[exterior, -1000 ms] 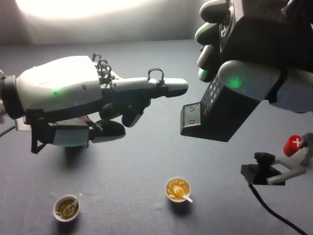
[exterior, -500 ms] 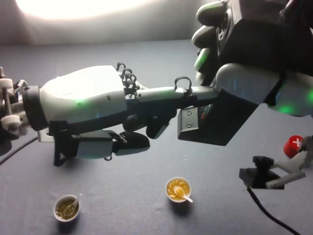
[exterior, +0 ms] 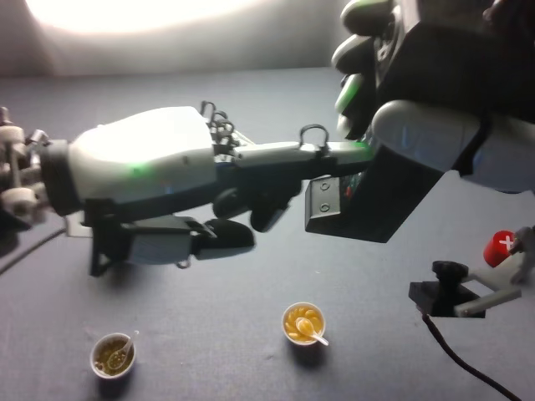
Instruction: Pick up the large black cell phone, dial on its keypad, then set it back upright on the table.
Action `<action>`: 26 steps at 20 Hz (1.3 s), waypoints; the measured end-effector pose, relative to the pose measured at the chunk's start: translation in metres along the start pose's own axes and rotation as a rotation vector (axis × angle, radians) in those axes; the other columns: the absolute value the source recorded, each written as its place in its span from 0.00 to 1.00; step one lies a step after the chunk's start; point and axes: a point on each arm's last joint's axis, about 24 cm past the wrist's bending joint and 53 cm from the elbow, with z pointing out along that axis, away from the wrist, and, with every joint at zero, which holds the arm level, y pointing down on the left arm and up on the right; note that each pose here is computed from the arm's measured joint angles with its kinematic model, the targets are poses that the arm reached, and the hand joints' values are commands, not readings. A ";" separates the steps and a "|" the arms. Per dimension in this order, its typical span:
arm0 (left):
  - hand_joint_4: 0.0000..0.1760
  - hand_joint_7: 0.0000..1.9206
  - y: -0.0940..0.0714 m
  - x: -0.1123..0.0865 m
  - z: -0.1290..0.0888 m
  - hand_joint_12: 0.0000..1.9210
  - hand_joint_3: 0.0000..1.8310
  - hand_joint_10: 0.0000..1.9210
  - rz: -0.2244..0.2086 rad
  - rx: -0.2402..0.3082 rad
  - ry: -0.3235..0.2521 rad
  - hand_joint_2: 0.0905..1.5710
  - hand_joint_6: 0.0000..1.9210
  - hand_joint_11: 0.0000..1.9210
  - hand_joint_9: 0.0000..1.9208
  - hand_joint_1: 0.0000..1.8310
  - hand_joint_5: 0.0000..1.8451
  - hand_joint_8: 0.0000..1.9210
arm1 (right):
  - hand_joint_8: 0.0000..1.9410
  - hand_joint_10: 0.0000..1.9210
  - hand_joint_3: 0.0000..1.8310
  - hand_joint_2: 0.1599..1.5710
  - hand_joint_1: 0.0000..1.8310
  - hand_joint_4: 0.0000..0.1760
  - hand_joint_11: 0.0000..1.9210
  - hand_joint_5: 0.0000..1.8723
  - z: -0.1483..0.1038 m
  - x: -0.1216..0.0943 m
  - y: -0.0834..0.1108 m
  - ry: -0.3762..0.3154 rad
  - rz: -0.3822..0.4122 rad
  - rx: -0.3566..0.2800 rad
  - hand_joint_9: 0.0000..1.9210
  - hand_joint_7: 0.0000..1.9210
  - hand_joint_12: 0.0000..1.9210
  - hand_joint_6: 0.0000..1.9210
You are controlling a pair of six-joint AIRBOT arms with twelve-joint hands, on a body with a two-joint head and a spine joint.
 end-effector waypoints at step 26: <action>0.00 0.43 -0.008 -0.001 -0.045 0.50 0.00 0.13 -0.416 -0.063 0.172 0.79 0.00 0.20 0.37 0.21 0.28 0.01 | 0.53 0.61 0.00 0.69 0.81 0.00 0.42 0.50 -0.039 -0.096 0.016 -0.173 -0.196 0.080 0.48 0.43 0.85 0.46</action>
